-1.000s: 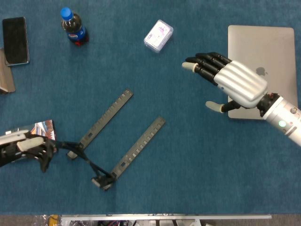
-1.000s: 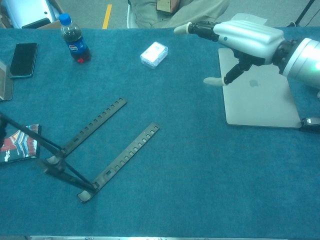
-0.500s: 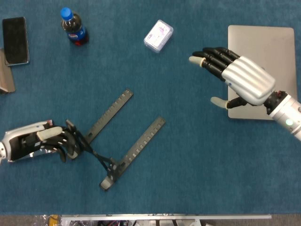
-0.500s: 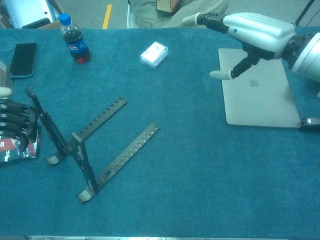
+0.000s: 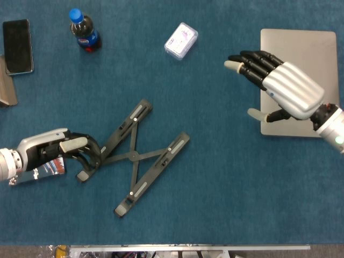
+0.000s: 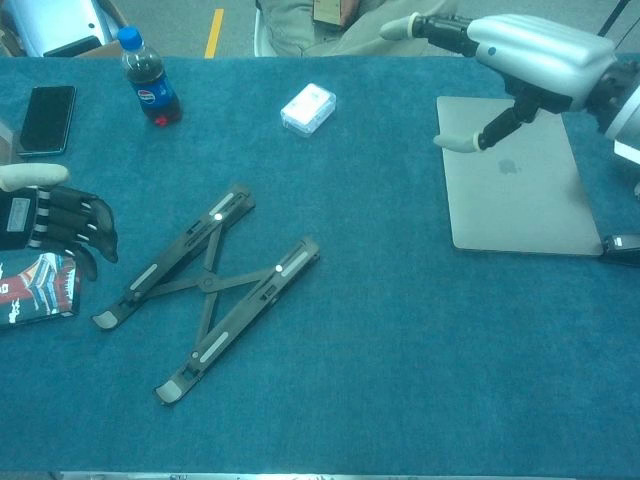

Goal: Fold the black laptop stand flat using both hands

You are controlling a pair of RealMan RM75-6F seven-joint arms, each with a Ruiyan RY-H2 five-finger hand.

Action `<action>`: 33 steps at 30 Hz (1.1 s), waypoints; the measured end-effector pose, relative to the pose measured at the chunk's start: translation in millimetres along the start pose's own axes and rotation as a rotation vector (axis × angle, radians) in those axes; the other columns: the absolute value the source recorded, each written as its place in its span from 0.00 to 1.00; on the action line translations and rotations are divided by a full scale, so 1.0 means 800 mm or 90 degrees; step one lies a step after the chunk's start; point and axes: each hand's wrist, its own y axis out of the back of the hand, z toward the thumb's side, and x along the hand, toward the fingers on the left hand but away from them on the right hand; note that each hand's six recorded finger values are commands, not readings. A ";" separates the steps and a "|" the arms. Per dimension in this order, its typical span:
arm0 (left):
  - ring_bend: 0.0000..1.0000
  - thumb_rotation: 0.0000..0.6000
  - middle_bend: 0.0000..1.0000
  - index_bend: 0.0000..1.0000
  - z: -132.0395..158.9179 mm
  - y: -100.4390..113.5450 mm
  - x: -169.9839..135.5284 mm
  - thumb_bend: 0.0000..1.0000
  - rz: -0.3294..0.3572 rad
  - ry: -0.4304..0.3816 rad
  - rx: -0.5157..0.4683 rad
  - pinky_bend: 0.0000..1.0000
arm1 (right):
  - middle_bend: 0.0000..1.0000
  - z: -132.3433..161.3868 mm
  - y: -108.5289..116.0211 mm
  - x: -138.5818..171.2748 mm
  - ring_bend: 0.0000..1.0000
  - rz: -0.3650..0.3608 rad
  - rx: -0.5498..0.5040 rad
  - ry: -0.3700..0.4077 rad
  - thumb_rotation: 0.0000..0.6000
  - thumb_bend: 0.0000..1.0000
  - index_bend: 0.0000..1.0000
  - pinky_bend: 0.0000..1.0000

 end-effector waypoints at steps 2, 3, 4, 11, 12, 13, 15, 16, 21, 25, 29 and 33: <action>0.28 0.43 0.39 0.38 0.001 0.003 0.000 0.25 0.014 0.002 0.022 0.35 | 0.08 0.000 -0.003 0.001 0.00 0.007 0.003 0.000 1.00 0.23 0.00 0.10; 0.28 0.45 0.39 0.38 0.001 0.005 0.001 0.25 0.025 0.002 0.038 0.35 | 0.08 0.001 -0.006 0.002 0.00 0.011 0.005 0.002 1.00 0.23 0.00 0.10; 0.29 0.47 0.40 0.38 0.001 0.007 0.001 0.25 0.033 0.002 0.050 0.35 | 0.08 0.002 -0.008 0.003 0.00 0.015 0.008 0.003 1.00 0.23 0.00 0.10; 0.29 0.54 0.39 0.35 0.000 0.014 0.006 0.25 0.097 0.008 0.157 0.35 | 0.08 0.020 -0.022 0.006 0.00 0.040 0.028 0.029 1.00 0.23 0.00 0.10; 0.29 0.54 0.38 0.34 -0.002 0.015 0.006 0.25 0.106 0.014 0.177 0.35 | 0.08 0.022 -0.023 0.006 0.00 0.043 0.028 0.030 1.00 0.23 0.00 0.10; 0.29 0.54 0.38 0.33 -0.004 0.016 0.007 0.25 0.113 0.019 0.191 0.35 | 0.08 0.022 -0.024 0.007 0.00 0.044 0.027 0.030 1.00 0.23 0.00 0.10; 0.29 0.54 0.36 0.32 -0.009 0.017 0.008 0.25 0.127 0.033 0.222 0.34 | 0.08 0.021 -0.025 0.008 0.00 0.046 0.027 0.028 1.00 0.24 0.00 0.10; 0.29 0.54 0.36 0.31 -0.012 0.018 0.009 0.25 0.133 0.040 0.234 0.33 | 0.08 0.020 -0.026 0.008 0.00 0.047 0.026 0.027 1.00 0.24 0.00 0.10; 0.20 0.54 0.29 0.28 -0.029 0.020 0.009 0.25 0.160 0.077 0.284 0.23 | 0.08 0.019 -0.030 0.010 0.00 0.052 0.022 0.024 1.00 0.23 0.00 0.10; 0.17 0.54 0.25 0.25 -0.045 0.020 0.006 0.25 0.172 0.106 0.303 0.21 | 0.08 0.018 -0.033 0.010 0.00 0.056 0.020 0.026 1.00 0.23 0.00 0.10; 0.17 0.53 0.25 0.24 -0.057 0.020 -0.003 0.25 0.178 0.136 0.323 0.21 | 0.08 0.016 -0.034 0.009 0.00 0.056 0.016 0.024 1.00 0.23 0.00 0.10; 0.18 0.52 0.25 0.23 -0.067 0.020 -0.020 0.25 0.183 0.171 0.328 0.21 | 0.08 0.014 -0.036 0.009 0.00 0.057 0.014 0.024 1.00 0.23 0.00 0.10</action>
